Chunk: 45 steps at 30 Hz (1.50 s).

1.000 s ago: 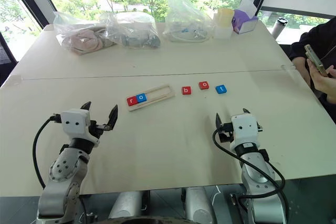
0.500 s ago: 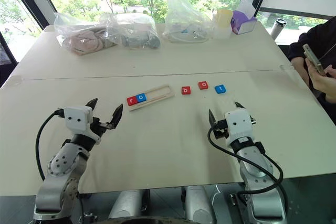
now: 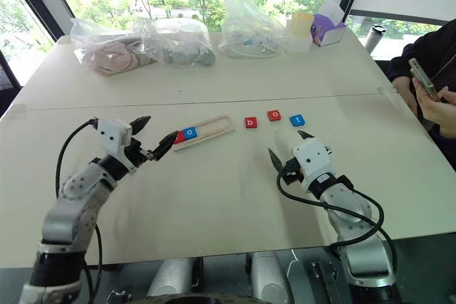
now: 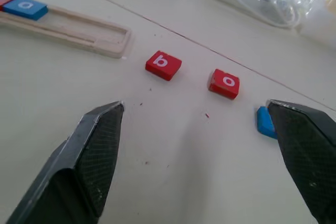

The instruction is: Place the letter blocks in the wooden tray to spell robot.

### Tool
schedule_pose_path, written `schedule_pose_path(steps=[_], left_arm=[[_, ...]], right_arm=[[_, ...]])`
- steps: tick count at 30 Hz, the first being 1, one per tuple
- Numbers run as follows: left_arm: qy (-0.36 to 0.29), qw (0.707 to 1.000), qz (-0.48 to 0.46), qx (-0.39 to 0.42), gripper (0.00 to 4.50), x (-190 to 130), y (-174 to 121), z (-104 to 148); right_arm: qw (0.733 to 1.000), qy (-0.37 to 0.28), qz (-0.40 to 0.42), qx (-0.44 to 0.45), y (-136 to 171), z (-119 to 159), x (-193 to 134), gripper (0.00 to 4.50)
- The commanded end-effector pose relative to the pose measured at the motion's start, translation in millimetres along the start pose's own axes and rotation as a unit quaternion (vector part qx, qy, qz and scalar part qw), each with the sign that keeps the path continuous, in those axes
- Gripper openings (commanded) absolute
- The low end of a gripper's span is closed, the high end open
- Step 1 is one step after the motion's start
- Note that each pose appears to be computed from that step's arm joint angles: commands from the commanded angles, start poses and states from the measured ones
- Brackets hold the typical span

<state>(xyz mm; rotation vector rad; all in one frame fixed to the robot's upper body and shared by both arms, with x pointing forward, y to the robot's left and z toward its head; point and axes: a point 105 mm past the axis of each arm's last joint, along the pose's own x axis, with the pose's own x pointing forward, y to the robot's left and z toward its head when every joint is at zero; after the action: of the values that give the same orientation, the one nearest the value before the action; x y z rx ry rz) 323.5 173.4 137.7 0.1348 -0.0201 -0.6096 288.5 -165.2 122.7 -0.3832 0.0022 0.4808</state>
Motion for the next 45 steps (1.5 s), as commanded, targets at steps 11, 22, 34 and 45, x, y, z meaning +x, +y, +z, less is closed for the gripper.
schedule_pose_path(steps=[11,22,34,45], left_arm=[[0.141,0.955,-0.259,0.039,4.50,35.7,28.2,-0.7],[0.177,0.936,-0.302,0.045,4.50,53.1,20.9,-21.4],[0.185,0.938,-0.283,0.075,4.50,57.0,20.2,-42.8],[0.203,0.943,-0.253,0.080,4.50,51.4,24.4,-63.5]], right_arm=[[0.994,-0.037,0.099,-0.031,-1.0,38.5,15.0,4.41],[0.996,-0.039,0.080,-0.031,0.4,38.4,14.5,4.41],[0.995,-0.051,0.075,-0.030,0.9,44.7,18.4,4.41],[0.995,-0.050,0.078,-0.027,5.2,44.0,18.2,4.41]])
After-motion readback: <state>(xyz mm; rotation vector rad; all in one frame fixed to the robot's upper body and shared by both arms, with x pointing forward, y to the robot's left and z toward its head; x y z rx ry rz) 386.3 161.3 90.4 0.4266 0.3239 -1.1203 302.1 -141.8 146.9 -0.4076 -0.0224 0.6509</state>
